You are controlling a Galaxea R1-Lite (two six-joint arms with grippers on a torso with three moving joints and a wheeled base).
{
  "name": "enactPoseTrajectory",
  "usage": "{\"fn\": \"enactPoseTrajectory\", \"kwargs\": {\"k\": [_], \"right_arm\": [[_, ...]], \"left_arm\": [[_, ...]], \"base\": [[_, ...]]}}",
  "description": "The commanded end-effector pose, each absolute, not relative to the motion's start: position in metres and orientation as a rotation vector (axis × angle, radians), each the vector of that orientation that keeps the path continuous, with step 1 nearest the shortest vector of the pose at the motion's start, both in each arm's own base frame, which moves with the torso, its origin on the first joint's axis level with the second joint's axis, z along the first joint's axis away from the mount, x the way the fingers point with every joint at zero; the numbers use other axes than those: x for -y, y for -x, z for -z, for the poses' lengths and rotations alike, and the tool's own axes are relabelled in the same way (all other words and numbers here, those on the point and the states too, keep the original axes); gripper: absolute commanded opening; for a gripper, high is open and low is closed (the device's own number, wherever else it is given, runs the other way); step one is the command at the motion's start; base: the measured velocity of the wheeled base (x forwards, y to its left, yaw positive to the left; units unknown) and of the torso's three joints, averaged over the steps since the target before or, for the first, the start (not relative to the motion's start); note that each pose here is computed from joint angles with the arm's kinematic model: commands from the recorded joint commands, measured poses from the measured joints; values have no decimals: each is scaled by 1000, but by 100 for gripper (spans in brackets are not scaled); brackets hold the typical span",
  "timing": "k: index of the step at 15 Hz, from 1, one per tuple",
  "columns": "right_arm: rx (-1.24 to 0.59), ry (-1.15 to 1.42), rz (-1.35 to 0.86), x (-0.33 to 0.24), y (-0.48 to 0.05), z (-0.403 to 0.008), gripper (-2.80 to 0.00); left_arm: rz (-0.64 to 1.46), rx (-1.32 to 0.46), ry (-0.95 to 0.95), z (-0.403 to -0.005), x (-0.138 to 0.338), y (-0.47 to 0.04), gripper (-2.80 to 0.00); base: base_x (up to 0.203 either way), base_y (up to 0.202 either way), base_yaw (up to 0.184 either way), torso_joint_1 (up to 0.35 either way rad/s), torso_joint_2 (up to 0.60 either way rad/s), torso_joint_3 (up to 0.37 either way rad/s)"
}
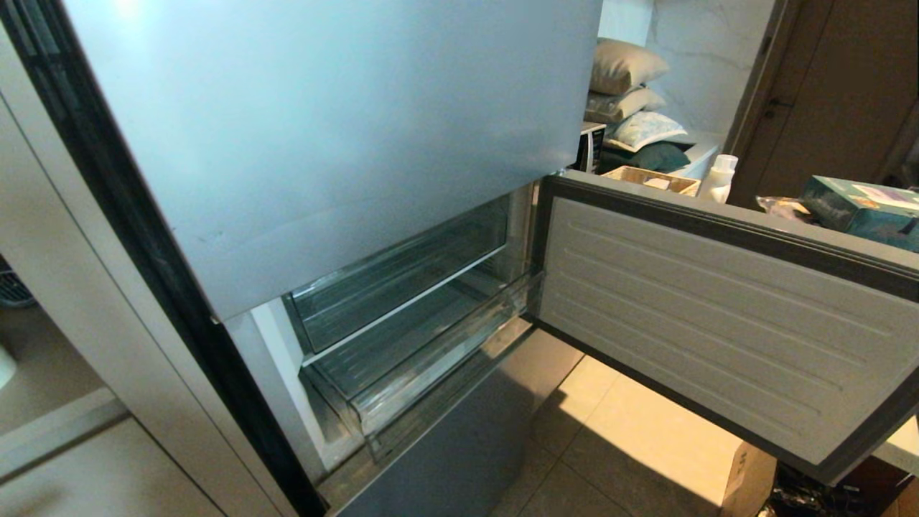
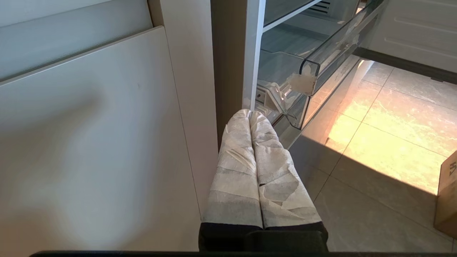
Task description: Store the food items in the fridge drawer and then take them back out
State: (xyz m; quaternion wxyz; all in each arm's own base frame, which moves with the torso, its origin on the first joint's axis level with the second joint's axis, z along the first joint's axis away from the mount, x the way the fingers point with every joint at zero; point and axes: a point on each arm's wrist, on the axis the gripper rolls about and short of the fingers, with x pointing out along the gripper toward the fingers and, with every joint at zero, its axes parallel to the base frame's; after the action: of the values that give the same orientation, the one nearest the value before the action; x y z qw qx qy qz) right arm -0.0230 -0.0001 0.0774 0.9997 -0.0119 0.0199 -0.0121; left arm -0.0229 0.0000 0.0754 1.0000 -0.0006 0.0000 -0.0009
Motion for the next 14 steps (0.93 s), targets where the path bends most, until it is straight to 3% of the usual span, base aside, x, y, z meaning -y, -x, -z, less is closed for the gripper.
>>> {"fn": "enactPoseTrajectory", "kwargs": {"k": [1,7,10,14], "right_arm": [[-26,6,26,0,24,-76,-280],[-26,-23,29,0,24,-76,-280],[-25,-38,36,0,24,-76,-280],[-25,-35,39,0,24,-76,-280]], "left_arm": [[2,-3,2,-75,0,23,-280],[18,8,-66,-78,0,23,-280],[140,53,-69,-119,3,27,-280],[369,-126,-40,-162,8,-10,-280]], "base": [[0,0,0,0,0,0],[0,0,0,0,0,0],[0,0,0,0,0,0],[0,0,0,0,0,0]]}}
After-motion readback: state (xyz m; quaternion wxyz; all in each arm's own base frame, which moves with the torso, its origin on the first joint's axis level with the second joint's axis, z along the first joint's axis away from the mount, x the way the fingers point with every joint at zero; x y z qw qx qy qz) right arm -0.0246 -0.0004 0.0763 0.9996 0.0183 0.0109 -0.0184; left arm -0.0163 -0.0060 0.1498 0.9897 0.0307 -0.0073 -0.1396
